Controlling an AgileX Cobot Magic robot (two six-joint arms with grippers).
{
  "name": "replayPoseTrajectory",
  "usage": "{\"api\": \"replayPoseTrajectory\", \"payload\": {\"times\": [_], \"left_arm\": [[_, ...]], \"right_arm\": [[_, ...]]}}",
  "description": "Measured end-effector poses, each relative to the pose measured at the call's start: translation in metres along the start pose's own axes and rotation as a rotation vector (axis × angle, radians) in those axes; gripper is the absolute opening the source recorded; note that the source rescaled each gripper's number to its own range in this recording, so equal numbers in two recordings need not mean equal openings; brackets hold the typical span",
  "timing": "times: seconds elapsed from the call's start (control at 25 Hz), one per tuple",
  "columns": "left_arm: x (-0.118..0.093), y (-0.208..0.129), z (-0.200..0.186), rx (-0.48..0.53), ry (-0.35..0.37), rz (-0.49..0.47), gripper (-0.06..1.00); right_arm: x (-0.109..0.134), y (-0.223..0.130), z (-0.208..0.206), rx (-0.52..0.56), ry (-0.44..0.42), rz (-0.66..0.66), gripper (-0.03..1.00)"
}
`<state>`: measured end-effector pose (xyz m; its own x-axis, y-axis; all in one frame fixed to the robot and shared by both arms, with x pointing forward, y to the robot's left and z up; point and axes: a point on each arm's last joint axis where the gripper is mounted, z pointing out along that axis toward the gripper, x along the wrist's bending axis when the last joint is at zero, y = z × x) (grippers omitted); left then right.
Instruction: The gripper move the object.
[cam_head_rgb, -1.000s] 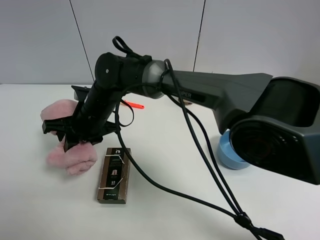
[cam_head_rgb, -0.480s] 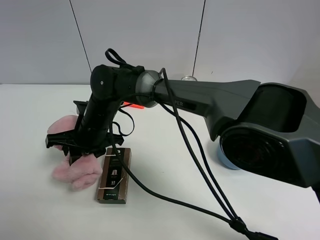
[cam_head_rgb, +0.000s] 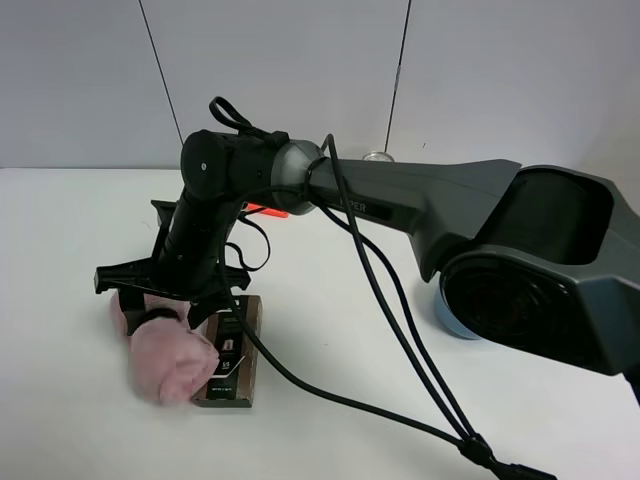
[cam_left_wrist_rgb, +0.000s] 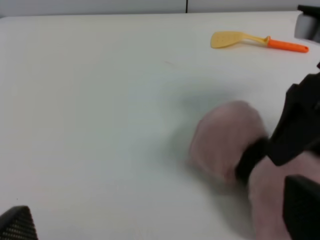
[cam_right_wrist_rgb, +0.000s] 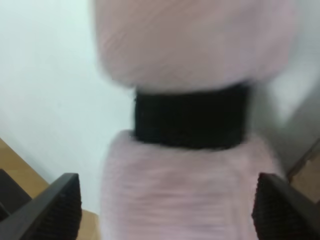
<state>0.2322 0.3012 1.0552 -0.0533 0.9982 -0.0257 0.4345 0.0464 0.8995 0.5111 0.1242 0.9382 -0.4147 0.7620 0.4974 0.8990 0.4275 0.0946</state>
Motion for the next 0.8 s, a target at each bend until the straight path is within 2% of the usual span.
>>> {"api": "replayPoseTrajectory", "payload": {"times": [0.36,0.48,0.6,0.8], "left_arm": [[0.000,0.000,0.000,0.000,0.000,0.000,1.00],[0.000,0.000,0.000,0.000,0.000,0.000,1.00],[0.000,0.000,0.000,0.000,0.000,0.000,1.00],[0.000,0.000,0.000,0.000,0.000,0.000,1.00]], "right_arm": [[0.004,0.000,-0.005,-0.012,0.014,-0.011,0.58],[0.017,0.005,-0.027,-0.110,0.041,-0.069,0.58],[0.036,0.005,-0.075,-0.239,0.047,-0.175,0.58],[0.059,-0.007,-0.162,-0.459,-0.014,-0.331,0.58]]}}
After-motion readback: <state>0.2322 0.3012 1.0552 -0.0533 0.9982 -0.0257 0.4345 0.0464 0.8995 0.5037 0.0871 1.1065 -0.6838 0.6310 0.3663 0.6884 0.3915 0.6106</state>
